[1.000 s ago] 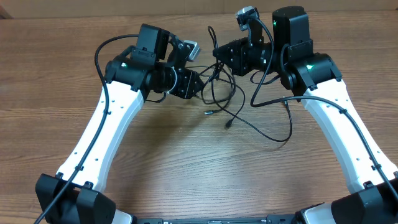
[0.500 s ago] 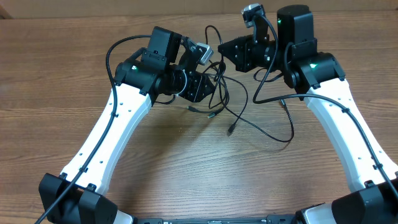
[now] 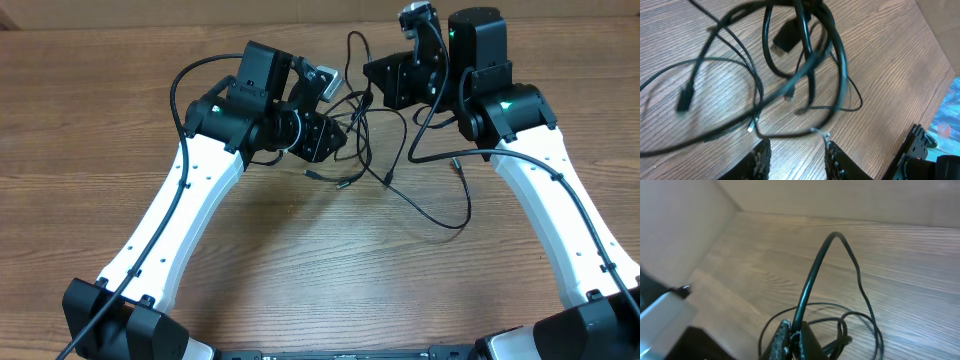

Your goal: Untangle cables

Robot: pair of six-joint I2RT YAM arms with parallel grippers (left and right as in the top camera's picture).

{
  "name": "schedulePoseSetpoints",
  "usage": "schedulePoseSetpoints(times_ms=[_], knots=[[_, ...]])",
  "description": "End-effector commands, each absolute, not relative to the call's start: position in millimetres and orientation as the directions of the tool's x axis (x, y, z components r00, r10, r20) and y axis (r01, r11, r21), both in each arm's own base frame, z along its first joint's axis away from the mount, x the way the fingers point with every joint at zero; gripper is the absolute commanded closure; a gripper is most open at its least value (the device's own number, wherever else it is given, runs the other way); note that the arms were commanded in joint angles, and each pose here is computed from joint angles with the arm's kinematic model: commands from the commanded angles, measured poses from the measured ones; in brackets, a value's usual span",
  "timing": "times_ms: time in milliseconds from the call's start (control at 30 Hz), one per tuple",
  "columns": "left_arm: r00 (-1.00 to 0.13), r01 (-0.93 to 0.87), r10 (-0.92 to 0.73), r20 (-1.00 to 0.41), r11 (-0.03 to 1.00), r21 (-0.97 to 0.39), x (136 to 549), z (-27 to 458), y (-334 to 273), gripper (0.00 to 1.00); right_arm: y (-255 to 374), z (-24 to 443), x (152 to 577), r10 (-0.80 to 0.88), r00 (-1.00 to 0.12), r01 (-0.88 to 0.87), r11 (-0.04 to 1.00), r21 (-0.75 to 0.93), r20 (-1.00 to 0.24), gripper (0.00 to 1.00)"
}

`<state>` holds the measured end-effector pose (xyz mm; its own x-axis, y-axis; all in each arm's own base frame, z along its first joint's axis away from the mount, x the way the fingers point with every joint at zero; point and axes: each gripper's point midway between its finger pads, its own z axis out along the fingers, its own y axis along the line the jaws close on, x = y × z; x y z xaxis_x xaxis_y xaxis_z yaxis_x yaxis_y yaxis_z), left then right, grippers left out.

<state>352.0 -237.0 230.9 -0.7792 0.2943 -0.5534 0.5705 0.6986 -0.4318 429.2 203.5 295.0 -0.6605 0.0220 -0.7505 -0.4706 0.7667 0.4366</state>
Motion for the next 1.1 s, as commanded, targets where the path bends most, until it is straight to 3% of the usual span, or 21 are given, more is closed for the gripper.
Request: schedulePoseSetpoints(times_ms=[0, 133, 533, 667, 800, 1067], knots=[[-0.740, 0.603, 0.273, -0.614, 0.675, -0.426, 353.2, 261.2, -240.6, 0.64, 192.4, 327.0, 436.3, 0.132, -0.626, -0.401, 0.791, 0.462, -0.769, 0.96], [-0.731, 0.610, 0.270, -0.627, 0.672, -0.421, 355.0, 264.7, -241.3, 0.64, 198.6, 332.3, 433.9, 0.216, -0.668, -0.360, 0.744, 0.563, -0.712, 0.96], [-0.727, 0.614, 0.275, -0.630, 0.670, -0.417, 355.0, 264.6, -241.2, 0.67, 234.6, 357.4, 402.5, 0.225, -0.786, -0.415, 0.497, 0.762, -0.575, 0.96], [-0.731, 0.610, 0.277, -0.623, 0.674, -0.416, 354.1, 263.2, -240.3, 0.85, 231.5, 357.1, 404.5, 0.232, -0.784, -0.410, 0.502, 0.761, -0.576, 0.96], [-0.728, 0.616, 0.292, -0.620, 0.676, -0.405, 352.7, 260.8, -238.5, 0.94, 222.5, 356.4, 409.8, 0.250, -0.778, -0.397, 0.515, 0.759, -0.576, 0.96], [-0.732, 0.614, 0.298, -0.612, 0.677, -0.405, 350.8, 259.0, -237.6, 0.96, 167.8, 343.4, 442.0, 0.315, -0.693, -0.320, 0.672, 0.668, -0.648, 0.96]])
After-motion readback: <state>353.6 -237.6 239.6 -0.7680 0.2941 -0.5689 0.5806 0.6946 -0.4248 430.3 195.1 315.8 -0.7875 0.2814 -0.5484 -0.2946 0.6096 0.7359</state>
